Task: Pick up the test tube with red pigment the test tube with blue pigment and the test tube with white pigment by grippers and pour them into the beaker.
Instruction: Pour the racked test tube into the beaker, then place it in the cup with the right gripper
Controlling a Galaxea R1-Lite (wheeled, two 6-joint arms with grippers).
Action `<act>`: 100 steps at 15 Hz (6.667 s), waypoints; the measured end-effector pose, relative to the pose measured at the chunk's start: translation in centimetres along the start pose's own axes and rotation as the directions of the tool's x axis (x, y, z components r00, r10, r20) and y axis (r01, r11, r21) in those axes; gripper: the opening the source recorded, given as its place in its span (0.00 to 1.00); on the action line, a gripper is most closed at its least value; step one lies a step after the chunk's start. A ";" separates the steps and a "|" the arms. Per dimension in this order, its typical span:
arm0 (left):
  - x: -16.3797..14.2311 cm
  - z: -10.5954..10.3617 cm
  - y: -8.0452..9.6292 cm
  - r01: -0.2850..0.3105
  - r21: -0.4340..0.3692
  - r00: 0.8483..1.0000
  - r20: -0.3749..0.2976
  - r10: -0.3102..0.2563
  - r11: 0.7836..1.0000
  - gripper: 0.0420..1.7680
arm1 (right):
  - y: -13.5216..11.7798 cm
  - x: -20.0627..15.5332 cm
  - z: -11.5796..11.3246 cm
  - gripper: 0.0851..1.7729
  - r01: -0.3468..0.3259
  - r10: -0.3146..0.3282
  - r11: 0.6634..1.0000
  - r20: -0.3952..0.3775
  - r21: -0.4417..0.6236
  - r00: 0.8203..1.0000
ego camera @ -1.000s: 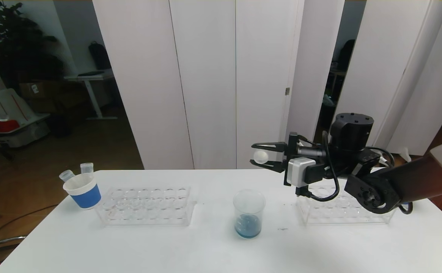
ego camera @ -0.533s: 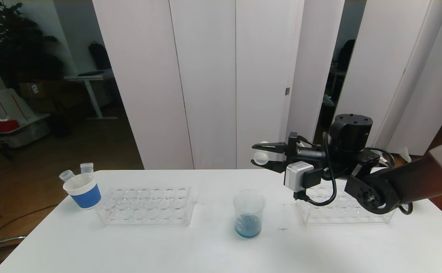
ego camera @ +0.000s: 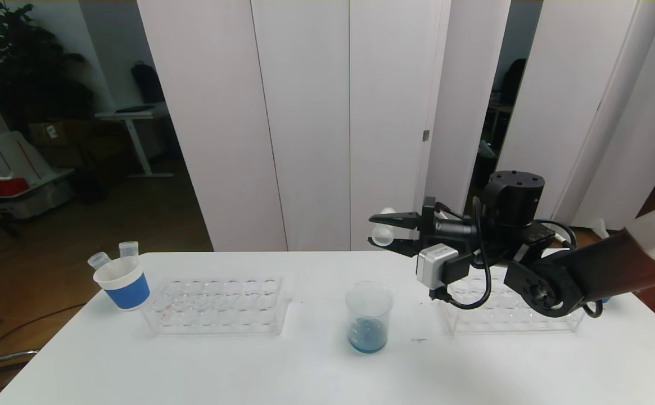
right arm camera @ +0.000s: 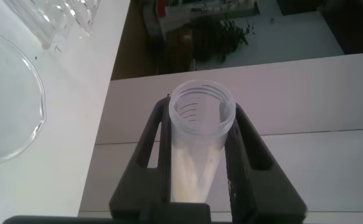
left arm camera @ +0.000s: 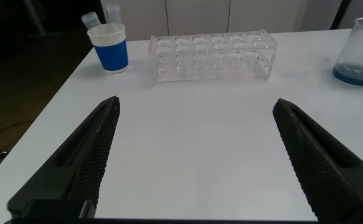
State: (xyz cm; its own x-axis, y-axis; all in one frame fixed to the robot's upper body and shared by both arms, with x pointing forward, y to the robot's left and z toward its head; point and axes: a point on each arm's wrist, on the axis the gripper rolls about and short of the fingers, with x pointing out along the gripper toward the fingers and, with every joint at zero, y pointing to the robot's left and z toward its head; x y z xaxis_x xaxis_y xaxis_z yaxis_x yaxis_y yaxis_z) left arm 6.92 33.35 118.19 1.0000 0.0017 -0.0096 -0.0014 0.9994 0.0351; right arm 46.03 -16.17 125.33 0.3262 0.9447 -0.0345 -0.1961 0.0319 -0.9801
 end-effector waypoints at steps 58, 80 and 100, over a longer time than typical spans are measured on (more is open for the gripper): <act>0.0 0.0 0.0 0.000 0.000 1.000 0.000 0.000 1.000 0.99 | -2.2 1.8 -0.3 0.29 0.078 -0.077 0.961 0.015 -0.264 0.997; 0.0 0.0 0.0 -0.001 0.000 1.000 0.000 0.001 1.000 0.99 | -4.2 -3.0 1.7 0.29 0.506 -0.313 0.761 -0.454 0.407 0.834; 0.0 0.0 0.0 0.000 0.000 1.000 0.000 0.000 1.000 0.99 | 0.8 -8.1 5.5 0.29 0.823 -0.301 -0.006 -0.786 0.568 0.540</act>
State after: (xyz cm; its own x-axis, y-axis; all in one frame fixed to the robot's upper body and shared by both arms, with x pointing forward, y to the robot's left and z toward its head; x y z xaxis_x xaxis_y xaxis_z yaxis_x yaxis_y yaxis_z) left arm 6.91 33.35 118.21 1.0000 0.0021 -0.0091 -0.0018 0.9994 0.0349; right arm 38.11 -22.03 125.88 0.9620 0.2441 0.1220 -0.2555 0.9627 0.0886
